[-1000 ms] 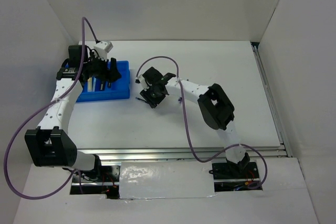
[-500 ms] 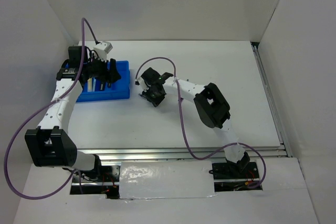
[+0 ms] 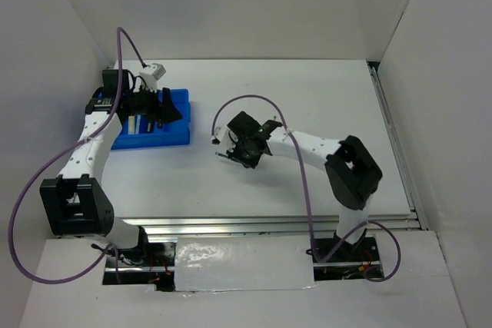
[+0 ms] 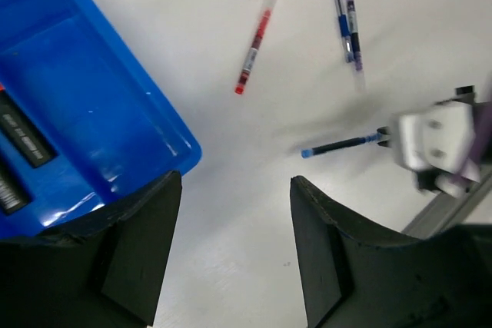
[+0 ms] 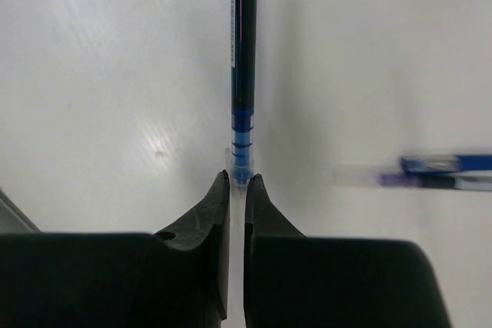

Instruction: Sort the stationery into containers

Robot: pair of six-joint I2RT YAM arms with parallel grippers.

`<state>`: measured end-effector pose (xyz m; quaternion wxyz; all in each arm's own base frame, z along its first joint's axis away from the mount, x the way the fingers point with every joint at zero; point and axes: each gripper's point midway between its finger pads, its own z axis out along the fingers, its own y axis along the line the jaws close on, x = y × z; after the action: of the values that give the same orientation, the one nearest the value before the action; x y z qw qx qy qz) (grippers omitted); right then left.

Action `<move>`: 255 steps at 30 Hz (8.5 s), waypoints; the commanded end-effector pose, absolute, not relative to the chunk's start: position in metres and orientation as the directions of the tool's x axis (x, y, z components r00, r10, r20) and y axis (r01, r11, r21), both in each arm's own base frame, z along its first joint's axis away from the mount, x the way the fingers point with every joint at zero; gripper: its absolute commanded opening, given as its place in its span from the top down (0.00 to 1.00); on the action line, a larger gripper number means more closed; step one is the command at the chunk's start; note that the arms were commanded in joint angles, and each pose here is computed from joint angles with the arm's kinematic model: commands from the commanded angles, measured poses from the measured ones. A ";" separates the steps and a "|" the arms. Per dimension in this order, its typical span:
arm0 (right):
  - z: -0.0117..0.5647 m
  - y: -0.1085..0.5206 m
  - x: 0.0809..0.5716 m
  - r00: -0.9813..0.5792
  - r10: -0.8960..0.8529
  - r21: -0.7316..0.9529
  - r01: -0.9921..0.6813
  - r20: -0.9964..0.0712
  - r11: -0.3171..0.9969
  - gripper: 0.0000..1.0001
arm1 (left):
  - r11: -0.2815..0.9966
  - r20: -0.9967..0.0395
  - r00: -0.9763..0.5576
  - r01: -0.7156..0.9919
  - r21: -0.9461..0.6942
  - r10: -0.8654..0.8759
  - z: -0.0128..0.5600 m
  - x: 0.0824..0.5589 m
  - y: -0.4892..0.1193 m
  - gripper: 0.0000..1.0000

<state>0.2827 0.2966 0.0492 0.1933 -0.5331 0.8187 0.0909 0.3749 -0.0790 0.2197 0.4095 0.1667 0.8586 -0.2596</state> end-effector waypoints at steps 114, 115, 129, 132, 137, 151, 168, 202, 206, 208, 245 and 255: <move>0.183 0.162 0.344 -0.530 -0.319 -0.015 -0.498 -0.786 0.867 0.30 | 0.785 -0.598 -0.655 0.616 -0.067 0.463 0.129 0.472 -0.219 0.53; 0.182 0.158 0.345 -0.542 -0.300 -0.004 -0.480 -0.785 0.877 0.30 | 0.776 -0.592 -0.649 0.628 -0.062 0.478 0.124 0.473 -0.222 0.52; 0.179 0.125 0.340 -0.597 -0.182 0.082 -0.387 -0.781 0.919 0.30 | 0.728 -0.471 -0.679 0.677 -0.106 0.563 0.055 0.466 -0.232 0.45; 0.179 0.123 0.340 -0.602 -0.178 0.086 -0.383 -0.778 0.920 0.30 | 0.725 -0.454 -0.686 0.679 -0.118 0.569 0.046 0.463 -0.231 0.45; 0.176 0.123 0.339 -0.609 -0.175 0.093 -0.382 -0.773 0.919 0.30 | 0.727 -0.432 -0.693 0.677 -0.115 0.577 0.034 0.463 -0.230 0.46; 0.179 0.123 0.339 -0.609 -0.175 0.092 -0.381 -0.773 0.920 0.32 | 0.715 -0.306 -0.692 0.698 -0.049 0.654 0.009 0.436 -0.222 0.79; 0.179 0.126 0.329 -0.601 -0.171 0.094 -0.383 -0.781 0.919 0.32 | 0.886 -0.657 -0.748 0.362 -0.288 0.092 0.210 0.428 -0.168 1.00; 0.151 0.155 0.324 -0.599 -0.336 0.059 -0.542 -0.727 0.838 0.30 | 0.985 -0.507 -0.860 0.035 -0.171 -0.057 0.114 0.485 -0.036 0.75; 0.133 0.162 0.323 -0.573 -0.471 -0.008 -0.629 -0.671 0.777 0.28 | 0.983 -0.508 -0.860 0.042 -0.180 -0.056 0.112 0.489 -0.039 0.59; 0.134 0.161 0.331 -0.566 -0.513 -0.047 -0.641 -0.645 0.766 0.28 | 0.983 -0.513 -0.857 0.044 -0.179 -0.055 0.113 0.491 -0.039 0.57; 0.041 0.198 0.473 -0.880 -0.084 0.156 -0.176 -0.468 0.972 0.53 | 0.967 -0.735 -0.674 0.129 -0.220 -0.077 0.237 0.461 -0.076 0.46; 0.023 0.212 0.473 -0.897 -0.090 0.177 -0.182 -0.433 0.967 0.58 | 0.966 -0.724 -0.686 0.127 -0.224 -0.078 0.233 0.459 -0.077 0.46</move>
<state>0.4723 0.2005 0.0238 0.2213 -0.0712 0.9676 0.0984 0.4607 -0.0734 0.2226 0.3874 0.0189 0.9145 -0.1155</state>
